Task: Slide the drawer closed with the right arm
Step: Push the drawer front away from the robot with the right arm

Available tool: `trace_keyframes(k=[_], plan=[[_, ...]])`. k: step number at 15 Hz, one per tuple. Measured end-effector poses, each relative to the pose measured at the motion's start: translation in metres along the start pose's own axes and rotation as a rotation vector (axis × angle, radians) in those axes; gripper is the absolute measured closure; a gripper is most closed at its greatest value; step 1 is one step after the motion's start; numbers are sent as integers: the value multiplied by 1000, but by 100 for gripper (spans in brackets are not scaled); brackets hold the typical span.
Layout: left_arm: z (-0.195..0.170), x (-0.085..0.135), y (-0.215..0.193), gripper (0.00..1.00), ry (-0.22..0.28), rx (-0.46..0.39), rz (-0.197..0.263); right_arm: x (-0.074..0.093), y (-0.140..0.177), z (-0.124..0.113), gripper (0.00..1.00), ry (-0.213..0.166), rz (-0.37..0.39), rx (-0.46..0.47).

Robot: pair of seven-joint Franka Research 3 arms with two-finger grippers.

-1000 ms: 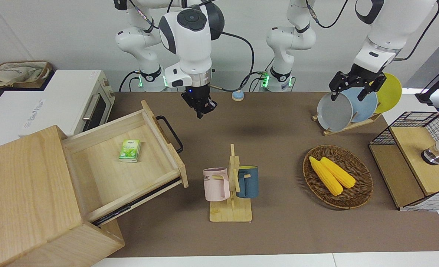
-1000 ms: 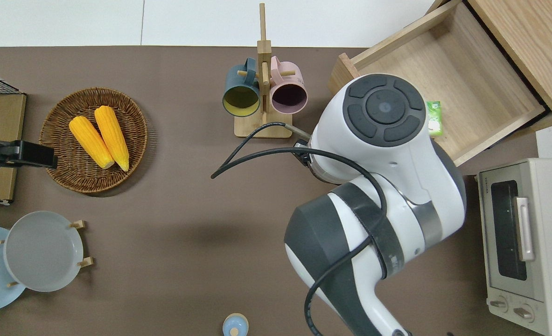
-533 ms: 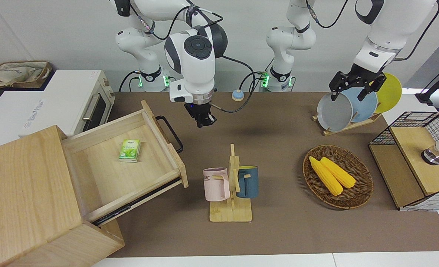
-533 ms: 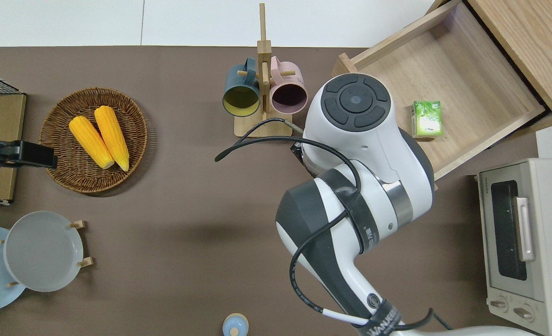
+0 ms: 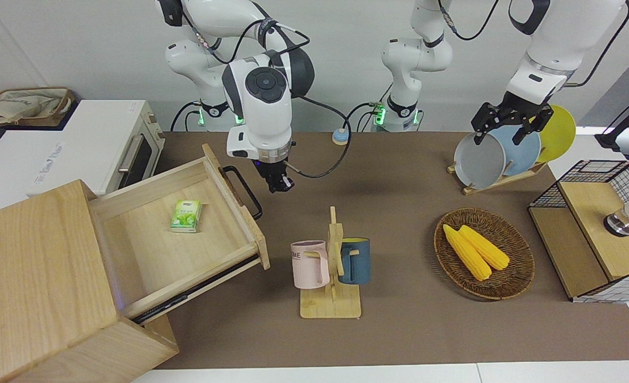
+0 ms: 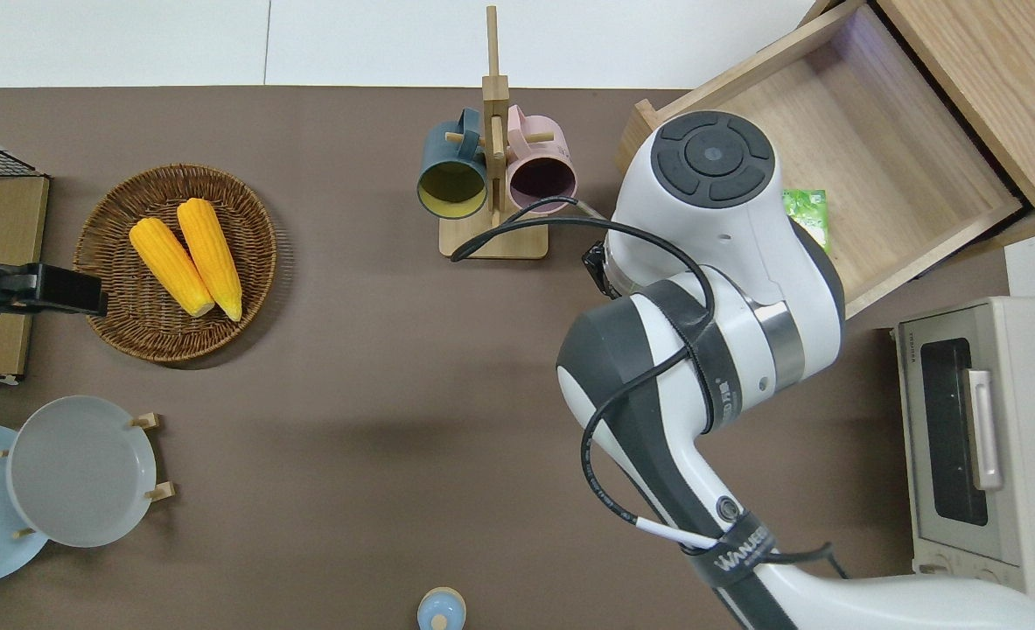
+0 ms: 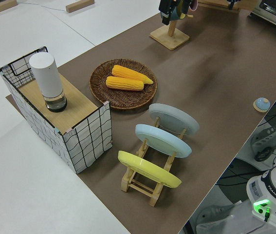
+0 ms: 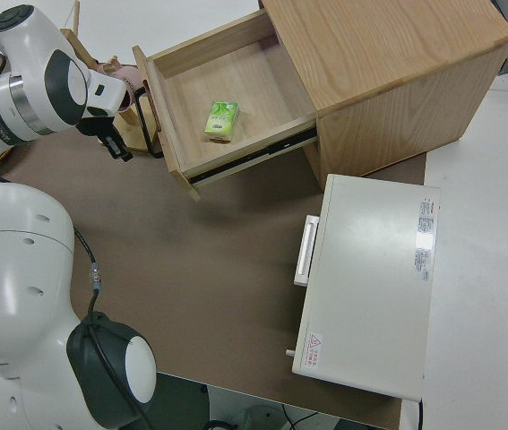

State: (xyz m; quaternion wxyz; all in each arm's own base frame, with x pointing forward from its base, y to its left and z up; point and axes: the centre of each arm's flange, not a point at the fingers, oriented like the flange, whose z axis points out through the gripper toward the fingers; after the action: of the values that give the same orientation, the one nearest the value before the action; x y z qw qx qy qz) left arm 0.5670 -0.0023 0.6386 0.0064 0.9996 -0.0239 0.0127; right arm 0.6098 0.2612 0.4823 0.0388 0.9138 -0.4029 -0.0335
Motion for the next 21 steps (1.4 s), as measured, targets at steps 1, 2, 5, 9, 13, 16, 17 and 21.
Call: trace_keyframes(k=[1,2,5,9,13,16,17,21], plan=[[0,0,0,0,0,0,0,6,1,3,99,-2,9,-5],[0,0,0,0,0,0,0,9,1,6,99,-4,13,-8],[0,0,0,0,0,0,0,19,2,14,99,-9,28,-19],[0,0,0,0,0,0,0,36,5,15,99,-6,35,-3],[0,0,0,0,0,0,0,47,8,14,99,0,7,15],[0,0,0,0,0,0,0,64,13,12,99,13,-42,32],[0,0,0,0,0,0,0,71,16,12,99,18,-58,34],[0,0,0,0,0,0,0,98,28,12,99,29,-100,38]])
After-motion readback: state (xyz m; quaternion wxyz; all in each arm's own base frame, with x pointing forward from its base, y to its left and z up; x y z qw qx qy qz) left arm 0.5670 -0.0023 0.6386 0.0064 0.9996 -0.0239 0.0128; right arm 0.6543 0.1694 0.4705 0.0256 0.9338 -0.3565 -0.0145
